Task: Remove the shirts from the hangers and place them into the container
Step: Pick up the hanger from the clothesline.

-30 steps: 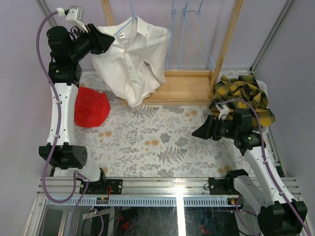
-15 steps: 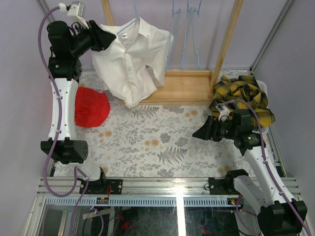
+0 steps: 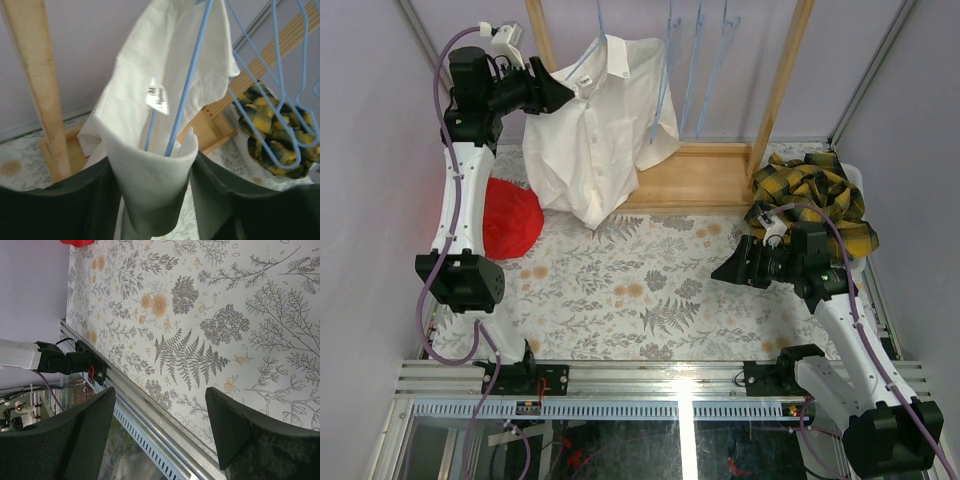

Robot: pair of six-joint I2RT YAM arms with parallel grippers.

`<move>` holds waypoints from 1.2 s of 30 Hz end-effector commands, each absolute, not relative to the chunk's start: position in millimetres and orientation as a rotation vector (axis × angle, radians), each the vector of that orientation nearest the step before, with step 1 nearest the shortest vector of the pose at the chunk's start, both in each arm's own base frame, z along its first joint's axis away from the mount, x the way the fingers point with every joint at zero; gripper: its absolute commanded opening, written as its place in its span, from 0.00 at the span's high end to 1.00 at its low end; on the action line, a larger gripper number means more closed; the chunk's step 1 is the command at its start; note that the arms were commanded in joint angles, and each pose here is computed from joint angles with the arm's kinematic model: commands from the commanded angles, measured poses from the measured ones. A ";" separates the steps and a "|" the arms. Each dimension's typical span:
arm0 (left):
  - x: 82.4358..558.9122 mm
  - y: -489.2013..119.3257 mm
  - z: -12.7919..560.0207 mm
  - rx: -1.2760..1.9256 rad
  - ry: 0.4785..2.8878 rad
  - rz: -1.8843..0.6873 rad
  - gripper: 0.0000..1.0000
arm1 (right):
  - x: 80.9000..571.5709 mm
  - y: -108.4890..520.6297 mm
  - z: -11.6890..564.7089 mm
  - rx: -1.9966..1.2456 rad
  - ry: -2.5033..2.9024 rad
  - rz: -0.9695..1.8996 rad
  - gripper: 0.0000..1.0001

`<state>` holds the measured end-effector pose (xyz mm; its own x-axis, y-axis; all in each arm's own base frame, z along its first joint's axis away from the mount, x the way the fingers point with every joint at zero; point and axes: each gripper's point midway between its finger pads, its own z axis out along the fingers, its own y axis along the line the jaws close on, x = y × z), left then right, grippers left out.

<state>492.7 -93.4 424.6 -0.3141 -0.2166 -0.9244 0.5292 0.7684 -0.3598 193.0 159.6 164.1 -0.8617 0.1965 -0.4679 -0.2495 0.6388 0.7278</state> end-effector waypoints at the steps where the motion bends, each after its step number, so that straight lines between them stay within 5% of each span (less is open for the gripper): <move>1: 490.1 -107.7 444.1 0.314 1.688 -0.756 0.38 | 191.6 160.6 167.7 -0.043 2.357 1.152 0.20; 6: 506.5 -117.6 445.2 0.330 1.682 -0.748 0.29 | 190.7 159.9 168.5 -0.042 2.359 1.144 0.20; 12: 523.7 -134.5 429.3 0.346 1.720 -0.762 0.33 | 189.8 158.2 167.0 -0.036 2.367 1.129 0.21; 15: 532.2 -134.1 422.9 0.307 1.735 -0.694 0.52 | 189.6 157.6 167.1 -0.031 2.368 1.126 0.20; 19: 534.4 -127.4 433.3 0.240 1.715 -0.660 0.96 | 187.6 156.4 167.3 -0.026 2.373 1.117 0.20; 20: 532.6 -126.4 440.2 0.229 1.698 -0.657 0.99 | 187.2 156.3 166.8 -0.024 2.374 1.115 0.20; 29: 487.4 -115.0 542.1 0.198 1.417 -0.610 1.00 | 187.4 154.9 162.1 -0.006 2.386 1.105 0.20; 36: 451.7 -113.7 524.7 0.217 1.495 -0.600 1.00 | 188.0 156.2 161.0 0.000 2.387 1.116 0.20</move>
<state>474.0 -119.2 508.8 -0.1034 -0.2420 -0.9648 0.4976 0.8273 -0.2608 187.0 153.3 154.5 -0.8776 0.2052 -0.4334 -0.1941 0.6745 0.7123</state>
